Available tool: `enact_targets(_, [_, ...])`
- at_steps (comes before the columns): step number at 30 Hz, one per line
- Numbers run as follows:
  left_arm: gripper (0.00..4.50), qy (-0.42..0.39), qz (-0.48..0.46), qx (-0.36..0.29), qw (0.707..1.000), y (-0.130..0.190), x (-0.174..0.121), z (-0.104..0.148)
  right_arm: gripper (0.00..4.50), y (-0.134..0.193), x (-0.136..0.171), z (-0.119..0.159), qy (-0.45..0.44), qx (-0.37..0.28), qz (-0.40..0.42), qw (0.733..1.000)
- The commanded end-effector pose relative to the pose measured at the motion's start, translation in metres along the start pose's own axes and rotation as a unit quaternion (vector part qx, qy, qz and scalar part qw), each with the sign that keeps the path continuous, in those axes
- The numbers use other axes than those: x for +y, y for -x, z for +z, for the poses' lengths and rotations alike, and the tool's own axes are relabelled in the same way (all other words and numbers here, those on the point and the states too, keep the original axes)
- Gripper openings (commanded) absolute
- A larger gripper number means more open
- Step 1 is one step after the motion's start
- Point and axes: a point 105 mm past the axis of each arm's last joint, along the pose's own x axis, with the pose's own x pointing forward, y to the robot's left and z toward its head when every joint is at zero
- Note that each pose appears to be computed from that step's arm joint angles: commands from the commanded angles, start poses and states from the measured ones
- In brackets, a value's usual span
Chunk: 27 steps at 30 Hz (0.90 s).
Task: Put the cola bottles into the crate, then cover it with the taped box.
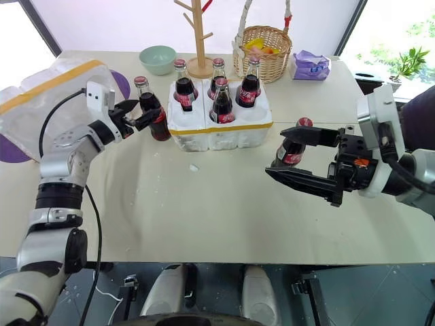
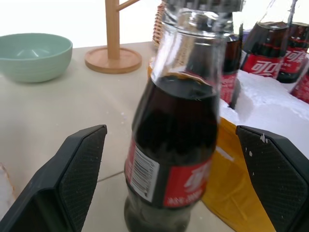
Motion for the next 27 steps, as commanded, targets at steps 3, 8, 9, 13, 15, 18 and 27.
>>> enact_targets(3, [4.48,-0.054,-0.002,0.004,0.999,-0.019,-0.004,0.005,4.5,0.0,0.008,0.012,0.026,-0.012,0.003,1.0])
enact_targets(8, [4.23,-0.072,0.022,0.027,0.997,-0.025,0.004,-0.003,4.5,0.001,0.005,0.012,0.026,-0.015,-0.006,1.0])
enact_targets(9, [3.91,-0.065,0.028,0.025,0.997,-0.025,0.007,-0.002,4.5,0.002,0.005,0.012,0.026,-0.015,-0.008,1.0])
enact_targets(13, [2.42,-0.062,0.049,0.03,0.996,-0.019,0.018,-0.004,4.5,0.003,0.003,0.011,0.023,-0.017,-0.013,1.0])
enact_targets(15, [2.44,-0.059,0.056,0.029,0.996,-0.016,0.022,-0.004,4.5,0.003,0.003,0.01,0.021,-0.017,-0.015,1.0])
enact_targets(18, [2.44,-0.053,0.067,0.016,0.996,-0.01,0.029,0.005,4.5,0.003,0.001,0.008,0.02,-0.017,-0.016,1.0])
enact_targets(27, [2.44,-0.035,0.018,-0.062,0.997,0.018,0.024,0.081,4.5,0.004,-0.001,0.009,0.023,-0.017,-0.018,0.999])
